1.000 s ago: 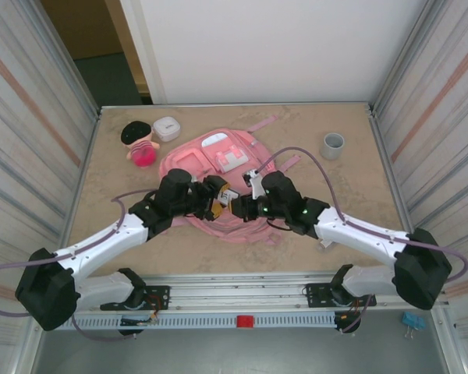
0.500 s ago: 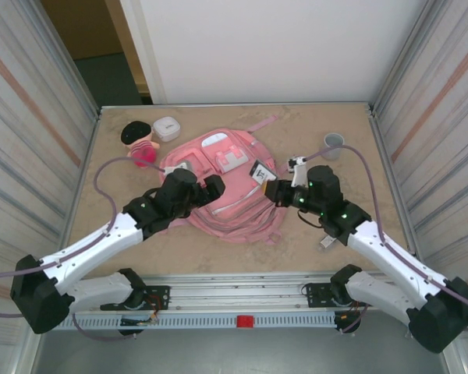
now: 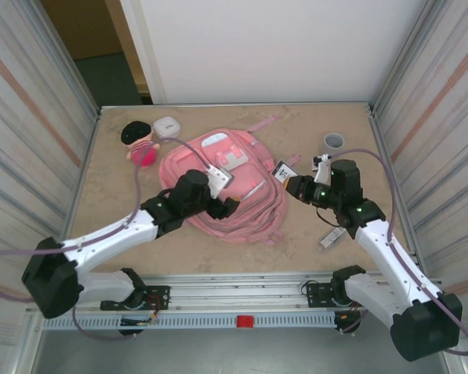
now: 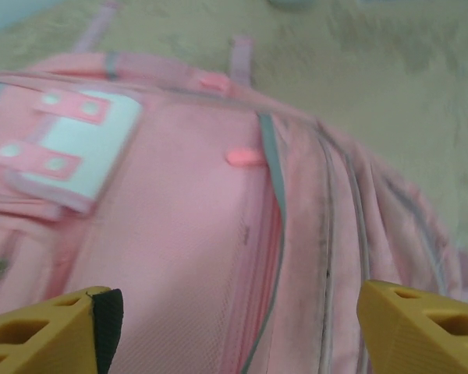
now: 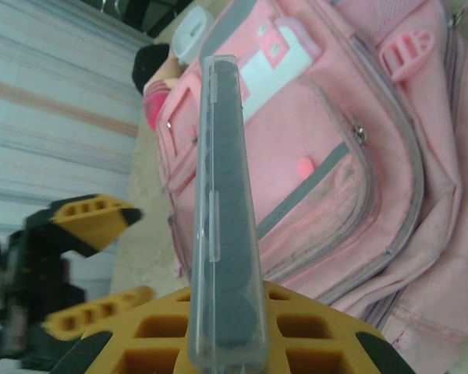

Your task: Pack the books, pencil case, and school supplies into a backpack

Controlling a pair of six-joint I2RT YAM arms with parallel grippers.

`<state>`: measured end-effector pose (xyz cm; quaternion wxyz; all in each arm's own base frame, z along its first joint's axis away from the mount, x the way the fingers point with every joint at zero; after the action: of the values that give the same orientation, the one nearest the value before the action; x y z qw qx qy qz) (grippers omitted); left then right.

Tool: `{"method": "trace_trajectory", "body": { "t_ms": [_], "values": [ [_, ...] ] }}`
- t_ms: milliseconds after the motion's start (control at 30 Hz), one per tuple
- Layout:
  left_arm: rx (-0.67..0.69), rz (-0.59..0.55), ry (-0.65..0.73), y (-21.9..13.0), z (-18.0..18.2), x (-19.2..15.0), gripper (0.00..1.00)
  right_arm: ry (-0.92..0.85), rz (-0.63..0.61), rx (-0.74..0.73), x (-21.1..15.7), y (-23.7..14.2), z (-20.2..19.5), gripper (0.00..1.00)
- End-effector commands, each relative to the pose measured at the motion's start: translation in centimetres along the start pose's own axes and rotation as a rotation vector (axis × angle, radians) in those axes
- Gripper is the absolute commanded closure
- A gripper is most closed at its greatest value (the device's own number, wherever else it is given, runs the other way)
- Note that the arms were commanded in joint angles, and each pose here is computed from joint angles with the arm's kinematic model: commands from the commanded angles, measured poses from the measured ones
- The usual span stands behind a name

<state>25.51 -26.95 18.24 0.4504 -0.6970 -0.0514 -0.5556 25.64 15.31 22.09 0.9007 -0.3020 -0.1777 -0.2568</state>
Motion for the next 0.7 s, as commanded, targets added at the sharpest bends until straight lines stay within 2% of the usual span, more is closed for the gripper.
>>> {"method": "trace_trajectory", "body": {
  "t_ms": [0,200,333,367,433,467,533,567,667],
  "values": [
    [-0.098,0.065,0.235,2.4,-1.8,-1.7,0.17,0.040,0.044,0.029,-0.5,0.4,0.2,0.90],
    [-0.017,0.163,0.366,6.0,-2.0,-3.2,0.09,0.021,0.040,0.038,-0.2,0.8,0.1,0.90],
    [0.007,0.190,0.420,7.8,-1.9,-4.0,0.08,0.001,0.046,0.036,-0.2,1.1,0.0,0.90],
    [0.039,0.197,0.424,8.1,-1.4,-4.1,0.11,0.000,0.044,0.038,-0.1,1.1,0.0,0.90],
    [0.119,0.211,0.415,8.3,-0.3,-4.0,0.22,0.004,0.039,0.040,-0.1,1.2,0.0,0.90],
    [0.147,0.203,0.405,8.2,0.1,-3.7,0.32,0.006,0.040,0.042,-0.1,1.2,0.0,0.90],
    [0.161,0.158,0.377,7.3,0.2,-2.7,0.65,0.011,0.046,0.038,-0.3,1.2,-0.1,0.90],
    [0.163,0.115,0.356,6.6,0.2,-1.9,0.72,0.014,0.051,0.031,-0.4,1.2,-0.3,0.90],
    [0.151,0.004,0.295,4.1,-0.1,0.4,0.87,0.028,0.056,0.001,-0.7,1.1,-0.9,0.91]
  ]
}}
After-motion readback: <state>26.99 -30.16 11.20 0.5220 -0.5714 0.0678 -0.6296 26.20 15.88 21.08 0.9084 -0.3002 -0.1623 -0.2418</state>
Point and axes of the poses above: each hand's point on the last joint's axis, 136 mm out from that joint toward the fingers, its own y axis out along the fingers, its own z axis along the line the jaws close on, x = y × z, the point moved 2 cm from there along -y, back along the fingers, and after that the axes turned 2 degrees about -y, right-handed, at the moved point
